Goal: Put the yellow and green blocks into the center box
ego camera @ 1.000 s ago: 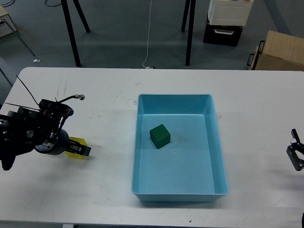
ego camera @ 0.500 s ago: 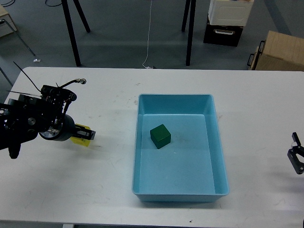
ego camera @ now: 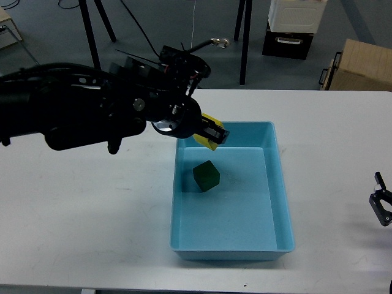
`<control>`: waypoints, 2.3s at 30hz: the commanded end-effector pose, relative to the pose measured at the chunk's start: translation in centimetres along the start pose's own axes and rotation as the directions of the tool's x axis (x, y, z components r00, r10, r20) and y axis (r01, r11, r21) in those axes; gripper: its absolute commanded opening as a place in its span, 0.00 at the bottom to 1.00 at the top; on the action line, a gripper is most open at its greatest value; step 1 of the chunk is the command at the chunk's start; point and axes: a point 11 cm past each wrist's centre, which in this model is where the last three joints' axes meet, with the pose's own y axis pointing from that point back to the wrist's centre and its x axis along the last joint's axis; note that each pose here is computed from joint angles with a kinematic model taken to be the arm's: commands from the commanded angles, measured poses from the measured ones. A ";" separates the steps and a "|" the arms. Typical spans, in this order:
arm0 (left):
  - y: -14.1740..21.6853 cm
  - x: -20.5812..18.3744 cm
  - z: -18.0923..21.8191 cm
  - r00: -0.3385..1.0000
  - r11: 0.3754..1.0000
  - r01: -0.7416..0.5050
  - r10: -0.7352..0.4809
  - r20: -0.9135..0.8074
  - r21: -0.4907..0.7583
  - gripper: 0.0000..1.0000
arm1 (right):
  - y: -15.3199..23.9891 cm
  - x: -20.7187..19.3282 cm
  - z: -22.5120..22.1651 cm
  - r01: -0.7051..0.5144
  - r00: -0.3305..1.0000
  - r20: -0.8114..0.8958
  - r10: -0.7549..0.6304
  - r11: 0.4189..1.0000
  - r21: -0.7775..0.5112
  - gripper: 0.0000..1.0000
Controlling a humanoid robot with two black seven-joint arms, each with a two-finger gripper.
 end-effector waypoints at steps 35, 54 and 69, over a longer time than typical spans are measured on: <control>6.8 7.5 -4.1 0.669 0.731 -0.579 0.173 -0.723 -0.361 0.88 | -0.9 -0.9 -1.3 0.032 0.998 -0.046 -0.031 0.999 0.016 1.00; 13.2 -18.2 -16.1 -0.386 0.144 -0.921 -0.454 -0.803 0.362 0.92 | -0.6 -2.8 0.7 0.086 0.996 0.004 -0.086 0.996 -0.002 1.00; 10.4 -35.8 -12.5 -0.644 0.325 -0.670 -0.701 -0.306 0.668 0.99 | 4.2 -2.0 1.5 -0.004 0.998 0.056 0.001 0.999 0.050 1.00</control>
